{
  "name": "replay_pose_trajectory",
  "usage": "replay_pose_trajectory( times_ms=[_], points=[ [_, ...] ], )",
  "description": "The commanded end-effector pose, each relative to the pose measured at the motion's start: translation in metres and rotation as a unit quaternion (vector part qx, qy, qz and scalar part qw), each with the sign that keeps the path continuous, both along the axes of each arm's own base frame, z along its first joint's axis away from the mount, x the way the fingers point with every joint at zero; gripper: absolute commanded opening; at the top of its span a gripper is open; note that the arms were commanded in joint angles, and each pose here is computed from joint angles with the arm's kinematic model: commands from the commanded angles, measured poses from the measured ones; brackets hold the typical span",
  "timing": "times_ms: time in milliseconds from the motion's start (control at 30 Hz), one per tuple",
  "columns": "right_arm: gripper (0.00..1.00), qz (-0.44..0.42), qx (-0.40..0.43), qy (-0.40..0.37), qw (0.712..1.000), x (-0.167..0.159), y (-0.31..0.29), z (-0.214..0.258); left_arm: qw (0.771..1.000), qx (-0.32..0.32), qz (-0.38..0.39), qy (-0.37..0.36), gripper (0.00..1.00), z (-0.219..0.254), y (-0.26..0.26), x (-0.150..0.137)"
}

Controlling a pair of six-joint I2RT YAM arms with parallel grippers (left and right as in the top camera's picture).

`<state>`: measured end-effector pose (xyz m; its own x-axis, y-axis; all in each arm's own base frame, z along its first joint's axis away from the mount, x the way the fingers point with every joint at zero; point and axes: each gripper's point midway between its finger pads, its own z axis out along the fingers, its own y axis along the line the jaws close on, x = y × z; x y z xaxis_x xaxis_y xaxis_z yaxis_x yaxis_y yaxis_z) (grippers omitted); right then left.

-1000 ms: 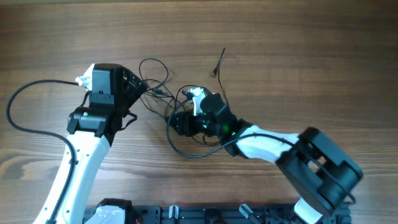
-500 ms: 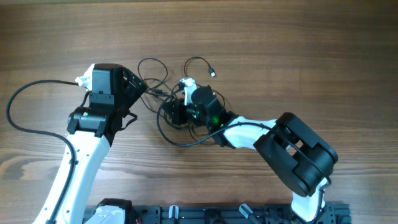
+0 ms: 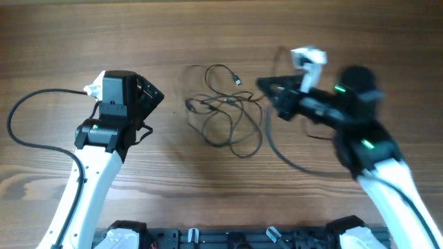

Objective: Untangle cables

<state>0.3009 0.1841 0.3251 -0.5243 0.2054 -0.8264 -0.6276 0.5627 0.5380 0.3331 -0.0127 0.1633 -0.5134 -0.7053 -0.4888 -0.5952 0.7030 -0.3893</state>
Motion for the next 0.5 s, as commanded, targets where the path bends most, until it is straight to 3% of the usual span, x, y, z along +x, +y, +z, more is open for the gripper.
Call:
replay_pose_trajectory(
  times_ms=[0,100,300,467],
  points=[
    [0.05,-0.025,-0.007,-0.082,0.996,-0.028,-0.03,0.041,1.0,0.001,0.009,-0.003,1.0,0.001,0.003,0.001],
    [0.05,-0.025,-0.03,-0.096,0.995,-0.043,-0.034,0.04,1.0,0.001,0.009,-0.003,1.0,0.001,0.003,0.001],
    [0.05,-0.021,-0.037,0.007,0.999,-0.029,-0.031,-0.004,1.0,0.0,0.009,-0.005,1.0,0.002,0.003,0.002],
    [0.05,0.013,-0.032,0.034,0.999,-0.026,-0.022,-0.017,0.999,-0.009,0.005,-0.042,1.0,0.014,-0.001,0.016]
  ],
)
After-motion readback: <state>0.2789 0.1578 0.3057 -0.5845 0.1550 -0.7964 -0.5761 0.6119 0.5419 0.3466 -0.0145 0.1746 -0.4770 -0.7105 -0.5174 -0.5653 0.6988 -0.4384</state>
